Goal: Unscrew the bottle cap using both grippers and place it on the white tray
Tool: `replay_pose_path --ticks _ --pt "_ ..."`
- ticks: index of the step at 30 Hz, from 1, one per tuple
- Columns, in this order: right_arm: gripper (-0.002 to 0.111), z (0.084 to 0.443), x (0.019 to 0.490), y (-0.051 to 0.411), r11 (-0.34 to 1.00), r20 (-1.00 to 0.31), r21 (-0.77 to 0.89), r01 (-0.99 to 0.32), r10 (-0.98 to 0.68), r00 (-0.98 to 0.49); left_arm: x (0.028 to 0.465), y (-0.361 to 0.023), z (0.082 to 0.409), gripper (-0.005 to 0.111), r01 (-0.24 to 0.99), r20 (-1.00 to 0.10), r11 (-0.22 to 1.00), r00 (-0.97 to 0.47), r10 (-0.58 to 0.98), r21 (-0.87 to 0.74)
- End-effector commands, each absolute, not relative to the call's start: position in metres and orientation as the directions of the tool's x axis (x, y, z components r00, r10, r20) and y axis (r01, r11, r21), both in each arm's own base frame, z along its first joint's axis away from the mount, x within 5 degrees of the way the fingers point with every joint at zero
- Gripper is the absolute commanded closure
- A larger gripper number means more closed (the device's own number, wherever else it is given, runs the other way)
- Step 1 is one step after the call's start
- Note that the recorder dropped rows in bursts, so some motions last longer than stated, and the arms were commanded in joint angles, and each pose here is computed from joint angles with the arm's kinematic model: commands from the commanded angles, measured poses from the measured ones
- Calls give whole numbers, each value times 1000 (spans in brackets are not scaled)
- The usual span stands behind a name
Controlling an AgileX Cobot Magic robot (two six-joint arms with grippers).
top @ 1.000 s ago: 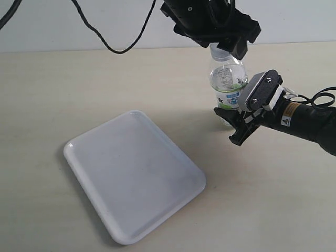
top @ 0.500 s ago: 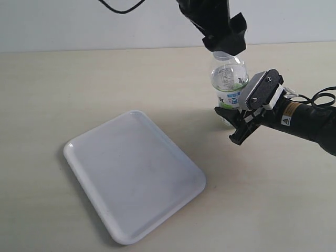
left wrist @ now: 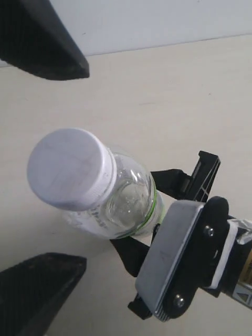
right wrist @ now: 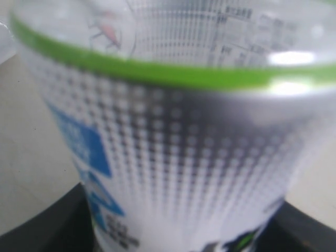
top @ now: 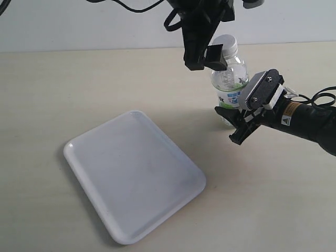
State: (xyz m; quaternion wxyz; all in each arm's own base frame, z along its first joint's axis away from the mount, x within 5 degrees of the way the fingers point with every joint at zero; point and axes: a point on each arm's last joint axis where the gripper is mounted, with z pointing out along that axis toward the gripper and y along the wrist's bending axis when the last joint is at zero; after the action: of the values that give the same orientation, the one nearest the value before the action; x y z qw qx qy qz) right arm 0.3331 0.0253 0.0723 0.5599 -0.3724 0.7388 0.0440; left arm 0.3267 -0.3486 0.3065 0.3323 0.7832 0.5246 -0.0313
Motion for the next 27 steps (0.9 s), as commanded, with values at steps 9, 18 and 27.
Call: replay_pose_path --ticks 9,18,27 --pt "108 75 336 23 737 -858 -355 -575 -502 -113 330 -353 304 28 829 -397 -218 457 796 516" --pt "108 73 335 23 688 -819 -416 -595 -568 -84 330 -353 302 51 832 -397 -221 455 797 509" --pt "108 71 334 22 664 -793 -445 -601 -604 -80 325 -350 298 40 854 -382 -259 447 809 451"
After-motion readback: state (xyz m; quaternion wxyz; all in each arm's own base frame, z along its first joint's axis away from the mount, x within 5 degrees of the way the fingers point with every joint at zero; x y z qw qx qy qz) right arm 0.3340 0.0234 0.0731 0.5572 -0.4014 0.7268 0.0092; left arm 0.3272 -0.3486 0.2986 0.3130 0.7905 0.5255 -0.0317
